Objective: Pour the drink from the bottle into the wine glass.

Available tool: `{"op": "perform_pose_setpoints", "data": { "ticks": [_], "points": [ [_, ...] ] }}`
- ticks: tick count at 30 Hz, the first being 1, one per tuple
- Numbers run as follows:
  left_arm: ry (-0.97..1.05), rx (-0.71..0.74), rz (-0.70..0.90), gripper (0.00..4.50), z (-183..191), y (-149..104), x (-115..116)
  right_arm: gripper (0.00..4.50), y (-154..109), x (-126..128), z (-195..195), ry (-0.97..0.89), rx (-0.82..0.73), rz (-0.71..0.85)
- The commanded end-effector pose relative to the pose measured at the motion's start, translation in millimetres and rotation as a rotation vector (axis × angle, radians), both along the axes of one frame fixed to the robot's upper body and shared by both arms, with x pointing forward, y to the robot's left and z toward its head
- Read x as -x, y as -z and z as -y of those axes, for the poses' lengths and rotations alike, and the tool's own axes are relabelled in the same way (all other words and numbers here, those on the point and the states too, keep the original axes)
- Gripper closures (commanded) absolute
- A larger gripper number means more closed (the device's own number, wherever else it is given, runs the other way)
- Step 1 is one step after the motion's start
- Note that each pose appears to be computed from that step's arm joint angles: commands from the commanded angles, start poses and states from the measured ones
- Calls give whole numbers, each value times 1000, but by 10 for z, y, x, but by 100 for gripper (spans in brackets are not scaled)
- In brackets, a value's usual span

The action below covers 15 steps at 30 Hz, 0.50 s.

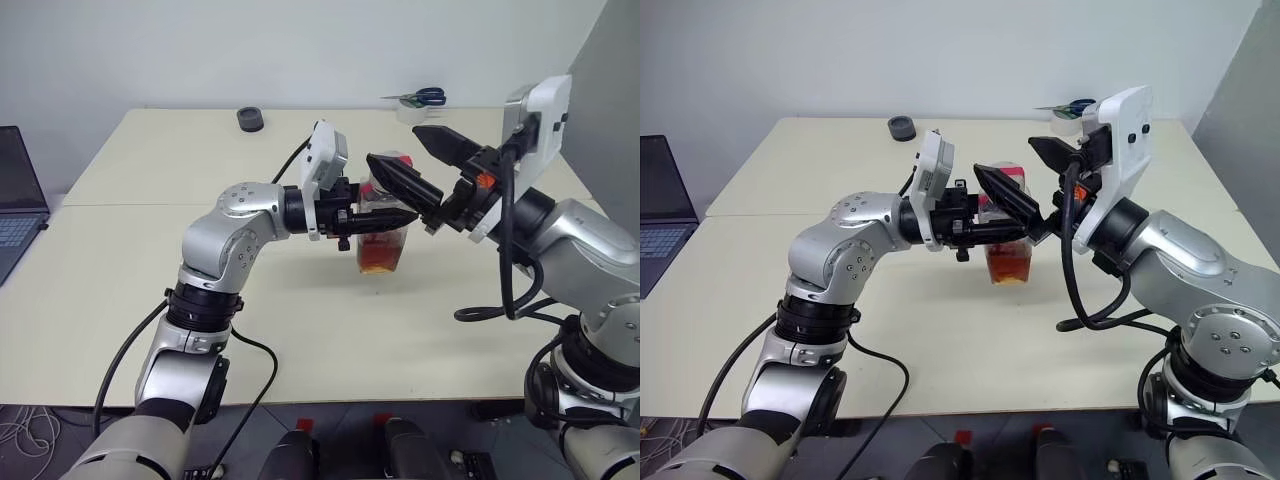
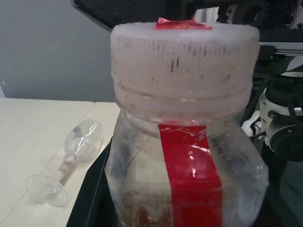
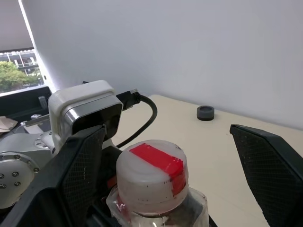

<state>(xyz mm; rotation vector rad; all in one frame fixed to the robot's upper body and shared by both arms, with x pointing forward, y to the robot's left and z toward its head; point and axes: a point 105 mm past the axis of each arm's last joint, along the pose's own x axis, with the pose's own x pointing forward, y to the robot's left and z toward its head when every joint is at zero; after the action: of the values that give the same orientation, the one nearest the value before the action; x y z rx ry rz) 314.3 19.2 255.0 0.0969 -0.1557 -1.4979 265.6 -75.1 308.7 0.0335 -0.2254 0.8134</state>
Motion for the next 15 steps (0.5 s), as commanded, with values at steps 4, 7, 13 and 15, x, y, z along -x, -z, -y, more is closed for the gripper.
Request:
{"op": "perform_pose_setpoints", "data": {
  "ticks": [4, 7, 13, 15],
  "points": [
    [32, 31, 75, 275, 51, -189, 64, 3, -22, 115, -16, -61, 34, 16],
    [30, 30, 76, 275, 45, -187, 66, 3, 1, 137, -19, -78, 49, 6],
    [23, 31, 72, 275, 23, -177, 65, 3, 0, 127, -13, -81, 53, 1],
    [22, 29, 70, 275, 18, -165, 65, 40, 2, 132, -19, -87, 48, -3]
  ]
}}
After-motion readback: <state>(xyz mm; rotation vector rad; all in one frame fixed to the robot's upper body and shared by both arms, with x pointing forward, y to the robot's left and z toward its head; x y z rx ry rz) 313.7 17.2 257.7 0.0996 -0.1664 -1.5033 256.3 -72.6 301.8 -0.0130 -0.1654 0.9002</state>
